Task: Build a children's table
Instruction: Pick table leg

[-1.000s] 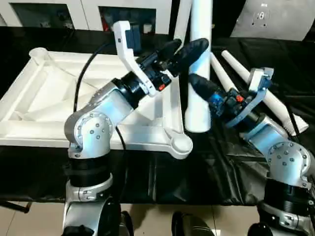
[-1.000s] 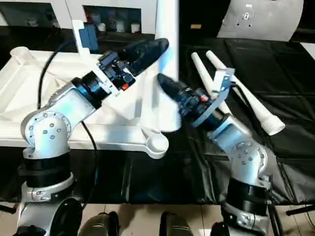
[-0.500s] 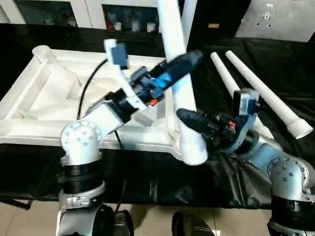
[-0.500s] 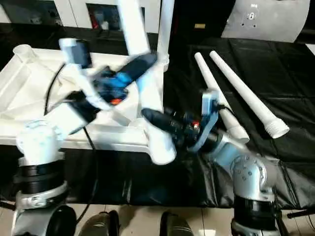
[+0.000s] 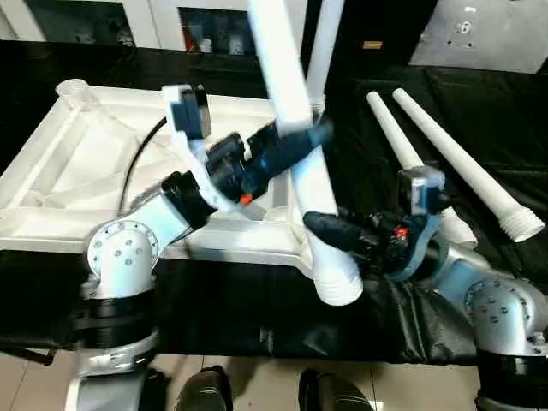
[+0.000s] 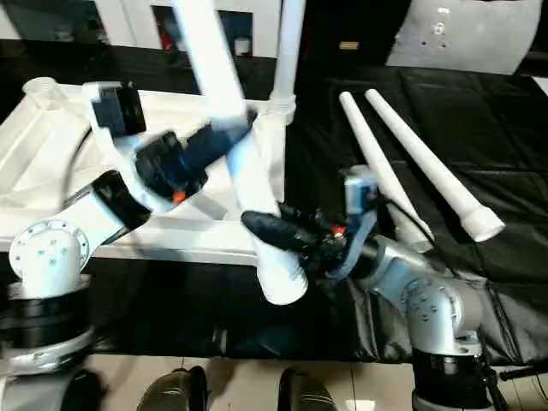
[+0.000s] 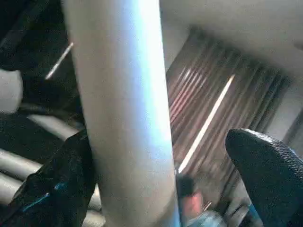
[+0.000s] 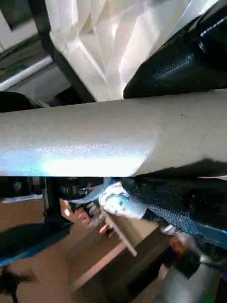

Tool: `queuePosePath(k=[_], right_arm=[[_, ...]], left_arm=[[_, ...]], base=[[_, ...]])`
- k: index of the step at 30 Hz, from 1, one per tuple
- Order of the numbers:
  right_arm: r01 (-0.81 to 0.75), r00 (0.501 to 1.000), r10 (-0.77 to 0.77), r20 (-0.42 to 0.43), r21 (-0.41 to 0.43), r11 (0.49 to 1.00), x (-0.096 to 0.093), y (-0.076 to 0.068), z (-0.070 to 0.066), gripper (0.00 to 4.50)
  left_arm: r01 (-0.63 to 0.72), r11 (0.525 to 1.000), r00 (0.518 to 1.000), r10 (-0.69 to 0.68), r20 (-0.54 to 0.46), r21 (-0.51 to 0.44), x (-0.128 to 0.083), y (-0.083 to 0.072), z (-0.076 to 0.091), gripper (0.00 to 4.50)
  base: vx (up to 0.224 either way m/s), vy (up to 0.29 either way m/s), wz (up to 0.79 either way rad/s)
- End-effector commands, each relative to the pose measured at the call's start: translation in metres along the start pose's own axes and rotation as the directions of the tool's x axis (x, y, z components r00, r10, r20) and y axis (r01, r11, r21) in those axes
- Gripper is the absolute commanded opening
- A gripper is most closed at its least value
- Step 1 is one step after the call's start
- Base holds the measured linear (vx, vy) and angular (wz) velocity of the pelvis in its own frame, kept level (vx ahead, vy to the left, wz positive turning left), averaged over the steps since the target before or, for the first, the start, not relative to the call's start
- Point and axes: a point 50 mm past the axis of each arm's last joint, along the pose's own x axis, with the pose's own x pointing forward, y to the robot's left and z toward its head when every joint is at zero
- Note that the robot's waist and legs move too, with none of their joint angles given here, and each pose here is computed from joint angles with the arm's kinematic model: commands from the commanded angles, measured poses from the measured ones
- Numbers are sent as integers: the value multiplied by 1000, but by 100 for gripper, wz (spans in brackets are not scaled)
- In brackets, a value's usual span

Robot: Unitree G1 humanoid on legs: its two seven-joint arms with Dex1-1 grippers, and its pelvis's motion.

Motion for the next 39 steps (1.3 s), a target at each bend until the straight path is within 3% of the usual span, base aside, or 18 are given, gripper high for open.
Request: queuePosePath(k=[1,10,16,21,25,28,39], right_arm=[[52,999,-53,-6,-24,998,-1,-5,-3,188],[118,991,-120,-52,-45,992,-5,-16,-24,188],[120,991,-123,-56,-52,991,-4,-17,-29,188],[127,990,-131,-48,-67,990,-4,-19,-29,188],[135,989,-139,-43,-78,988,-5,-21,-28,188],[141,989,-145,-43,-90,986,-5,-22,-27,188],[143,988,-148,-45,-105,984,-3,-25,-30,188]], left_arm=[[59,994,996,-52,-76,87,5,-8,-5,416],[-2,955,993,36,-110,296,-9,-4,-1,416],[-5,877,976,110,-191,481,-14,2,-6,416],[-3,847,960,152,-237,531,-20,6,-10,365],[-1,791,940,210,-270,612,-26,10,-12,341],[31,763,920,231,-318,646,-30,12,-15,326],[27,780,932,207,-299,625,-31,9,-18,287]], base=[[0,0,0],[0,0,0],[0,0,0],[0,0,0],[0,0,0],[0,0,0],[0,0,0]])
